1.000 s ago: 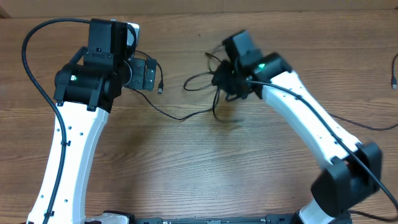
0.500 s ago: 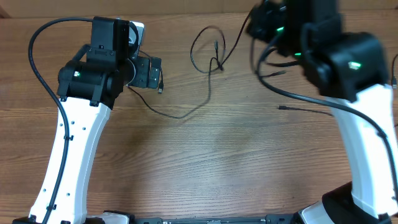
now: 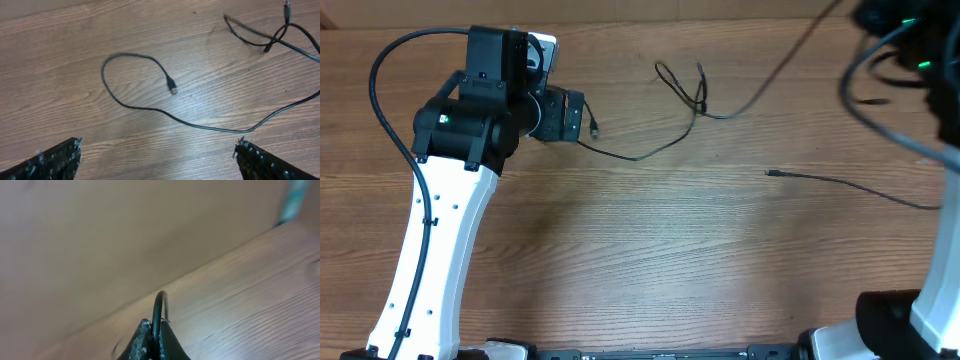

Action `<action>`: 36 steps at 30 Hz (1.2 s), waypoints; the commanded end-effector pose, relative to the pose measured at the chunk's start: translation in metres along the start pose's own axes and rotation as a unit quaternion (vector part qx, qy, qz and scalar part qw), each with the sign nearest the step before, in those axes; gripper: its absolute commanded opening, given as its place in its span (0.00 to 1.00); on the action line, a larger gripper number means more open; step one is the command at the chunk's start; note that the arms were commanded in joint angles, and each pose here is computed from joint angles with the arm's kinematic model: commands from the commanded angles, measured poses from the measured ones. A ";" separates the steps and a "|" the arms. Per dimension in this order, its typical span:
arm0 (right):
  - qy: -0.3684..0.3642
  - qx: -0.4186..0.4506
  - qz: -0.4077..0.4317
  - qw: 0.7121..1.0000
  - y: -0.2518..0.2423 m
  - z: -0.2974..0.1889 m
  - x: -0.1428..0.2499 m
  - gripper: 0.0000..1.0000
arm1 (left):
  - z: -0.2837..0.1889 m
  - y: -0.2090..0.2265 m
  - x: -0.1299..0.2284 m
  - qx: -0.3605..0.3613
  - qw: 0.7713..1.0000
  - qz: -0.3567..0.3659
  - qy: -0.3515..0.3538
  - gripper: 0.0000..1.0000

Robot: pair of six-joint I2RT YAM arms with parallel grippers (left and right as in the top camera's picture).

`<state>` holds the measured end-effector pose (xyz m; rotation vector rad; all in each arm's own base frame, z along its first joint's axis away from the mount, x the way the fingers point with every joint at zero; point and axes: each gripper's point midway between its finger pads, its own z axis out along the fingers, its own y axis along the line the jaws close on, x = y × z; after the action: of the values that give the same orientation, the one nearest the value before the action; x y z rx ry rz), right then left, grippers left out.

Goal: Untangle cables
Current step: 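Lift the cable and carry it to the upper right with the right gripper, then release the cable and move the right gripper back toward the center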

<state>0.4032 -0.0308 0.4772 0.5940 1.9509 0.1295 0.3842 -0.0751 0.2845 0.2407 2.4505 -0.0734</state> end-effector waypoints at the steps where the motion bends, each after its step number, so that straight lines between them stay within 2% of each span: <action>1: -0.049 0.042 -0.030 0.997 -0.037 -0.004 -0.035 0.04 | 0.002 -0.006 -0.002 0.012 1.000 -0.002 -0.004 1.00; 9: -0.133 0.142 -0.038 0.980 -0.115 -0.013 -0.092 0.04 | 0.002 -0.008 -0.004 0.017 1.000 -0.010 -0.007 1.00; 14: -0.162 0.156 -0.057 0.973 -0.128 -0.009 -0.113 0.04 | 0.002 -0.008 -0.004 0.017 1.000 -0.011 -0.007 0.99; 17: -0.163 0.158 -0.072 0.971 -0.130 0.009 -0.117 0.04 | 0.002 -0.008 -0.004 0.017 1.000 -0.016 -0.007 1.00; 21: -0.107 0.170 -0.075 0.977 -0.145 0.063 -0.094 0.04 | 0.002 -0.008 -0.005 0.017 1.000 -0.023 -0.008 1.00; 27: 0.006 0.183 -0.078 0.980 -0.180 0.179 -0.032 0.04 | 0.002 -0.008 -0.007 0.017 0.999 -0.028 -0.014 1.00; 30: 0.050 0.194 -0.078 0.977 -0.198 0.221 0.000 0.04 | 0.002 -0.008 -0.006 0.017 0.999 -0.033 -0.012 1.00; 36: 0.130 0.221 -0.067 0.964 -0.240 0.276 0.061 0.04 | 0.002 -0.009 -0.006 0.019 0.999 -0.048 -0.010 1.00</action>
<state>0.5436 -0.2503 0.2197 0.7413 2.2946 -0.3353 0.3887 -0.0791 0.2889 0.1591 2.4325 -0.1301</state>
